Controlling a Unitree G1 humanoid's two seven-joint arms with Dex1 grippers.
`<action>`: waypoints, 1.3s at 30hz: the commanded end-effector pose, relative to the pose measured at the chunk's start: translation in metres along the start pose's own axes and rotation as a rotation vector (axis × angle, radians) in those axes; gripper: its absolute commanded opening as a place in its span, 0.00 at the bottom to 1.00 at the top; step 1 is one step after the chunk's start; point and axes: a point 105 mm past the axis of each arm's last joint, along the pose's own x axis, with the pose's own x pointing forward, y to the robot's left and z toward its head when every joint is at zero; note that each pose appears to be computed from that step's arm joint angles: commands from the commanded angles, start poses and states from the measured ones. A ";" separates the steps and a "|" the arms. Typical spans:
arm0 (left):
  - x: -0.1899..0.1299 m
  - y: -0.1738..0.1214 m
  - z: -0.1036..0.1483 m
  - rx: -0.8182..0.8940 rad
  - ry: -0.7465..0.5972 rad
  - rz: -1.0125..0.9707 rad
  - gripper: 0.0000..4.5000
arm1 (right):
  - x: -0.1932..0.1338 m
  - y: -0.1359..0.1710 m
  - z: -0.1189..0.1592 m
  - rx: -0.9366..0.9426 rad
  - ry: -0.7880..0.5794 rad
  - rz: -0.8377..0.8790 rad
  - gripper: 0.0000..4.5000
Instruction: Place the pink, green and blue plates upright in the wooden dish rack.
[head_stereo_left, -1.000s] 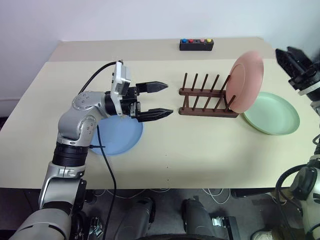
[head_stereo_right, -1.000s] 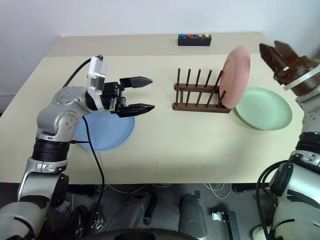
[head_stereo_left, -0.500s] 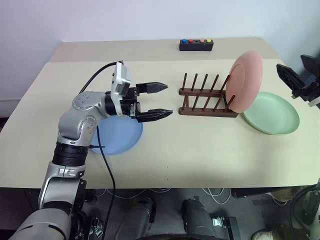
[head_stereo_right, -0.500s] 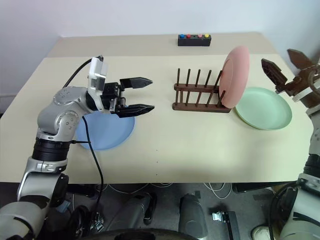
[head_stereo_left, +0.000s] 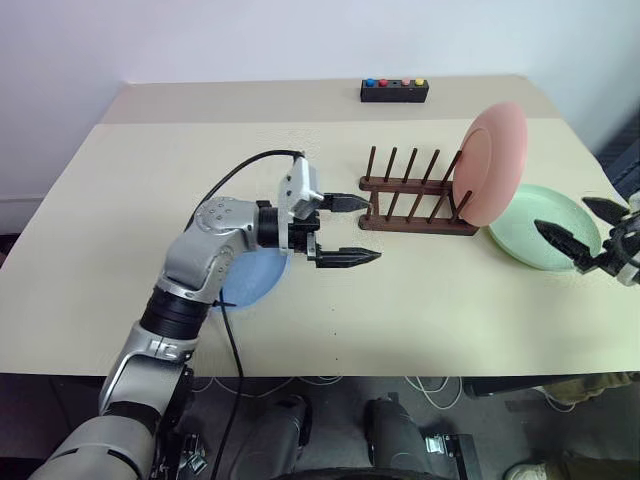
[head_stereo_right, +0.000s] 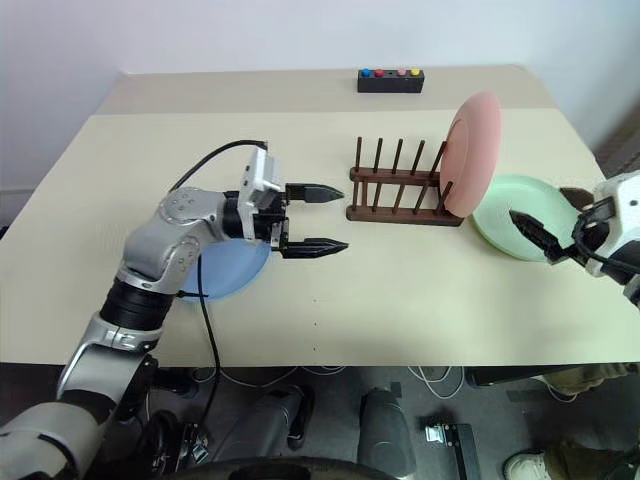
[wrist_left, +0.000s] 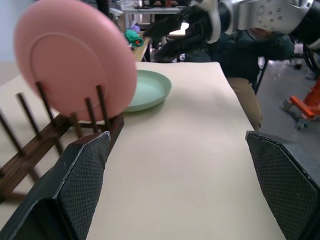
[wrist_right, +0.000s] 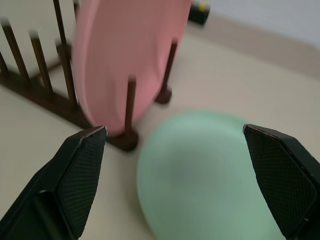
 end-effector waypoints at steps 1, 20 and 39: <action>-0.001 0.002 0.014 0.062 -0.025 0.006 1.00 | 0.000 -0.011 -0.016 -0.029 0.111 -0.045 0.99; 0.001 -0.001 0.016 0.067 -0.020 0.021 1.00 | 0.024 -0.013 -0.054 -0.060 0.297 0.036 0.99; 0.023 -0.022 0.007 -0.088 0.031 -0.005 1.00 | 0.035 -0.007 -0.062 -0.017 0.324 0.104 0.99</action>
